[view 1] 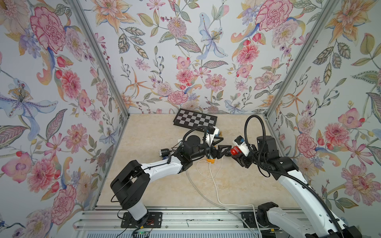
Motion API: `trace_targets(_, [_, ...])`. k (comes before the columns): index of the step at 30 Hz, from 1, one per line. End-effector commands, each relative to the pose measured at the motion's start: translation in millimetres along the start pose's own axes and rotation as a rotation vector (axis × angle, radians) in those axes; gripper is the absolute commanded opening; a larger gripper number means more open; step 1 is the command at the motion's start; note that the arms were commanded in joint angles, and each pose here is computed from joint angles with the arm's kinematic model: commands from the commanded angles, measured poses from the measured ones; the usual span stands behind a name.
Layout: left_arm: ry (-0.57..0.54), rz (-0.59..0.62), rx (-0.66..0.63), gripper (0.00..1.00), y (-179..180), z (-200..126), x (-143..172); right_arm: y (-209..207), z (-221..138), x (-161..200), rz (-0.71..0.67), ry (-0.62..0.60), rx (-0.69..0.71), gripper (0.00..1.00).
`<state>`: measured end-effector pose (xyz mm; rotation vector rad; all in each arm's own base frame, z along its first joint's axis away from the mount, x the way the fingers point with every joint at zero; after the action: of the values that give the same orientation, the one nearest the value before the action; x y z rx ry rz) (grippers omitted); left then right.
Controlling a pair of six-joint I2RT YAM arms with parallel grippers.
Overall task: Unplug the electric shaver
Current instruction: Remove the charging cable from the electric shaver.
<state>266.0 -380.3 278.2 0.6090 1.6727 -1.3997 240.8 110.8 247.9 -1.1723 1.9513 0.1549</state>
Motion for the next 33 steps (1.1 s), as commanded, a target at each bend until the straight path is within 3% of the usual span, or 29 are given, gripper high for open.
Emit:
trace_targets(1, [0.070,0.019,0.066,0.79,-21.5,-1.0,-8.1,-9.2,-4.1,-9.0,-0.042,-0.017,0.023,0.60])
trace_targets(17, [0.167,-0.091,0.158,0.78,-23.2,19.1,14.6,-16.1,-14.2,-21.1,-0.100,-0.066,0.044,0.60])
trace_targets(26, [0.104,-0.127,0.130,0.82,-9.7,28.9,16.3,-10.3,-20.3,-20.5,-0.122,-0.089,0.042,0.61])
trace_targets(33, [0.071,-0.134,0.149,0.79,-7.7,34.2,13.1,-7.1,-20.9,-17.6,-0.153,-0.091,0.040,0.61])
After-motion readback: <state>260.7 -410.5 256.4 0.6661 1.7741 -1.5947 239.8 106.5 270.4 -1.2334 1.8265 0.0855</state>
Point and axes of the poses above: each gripper's point midway between its finger pads, its own z axis out along the fingers, its own y axis along the line the jaws close on, x = y × z, the point moved 5 cm from there along -z, back along the fingers, and after that the axes turned 11 degrees about -z, right-handed, at the moved point
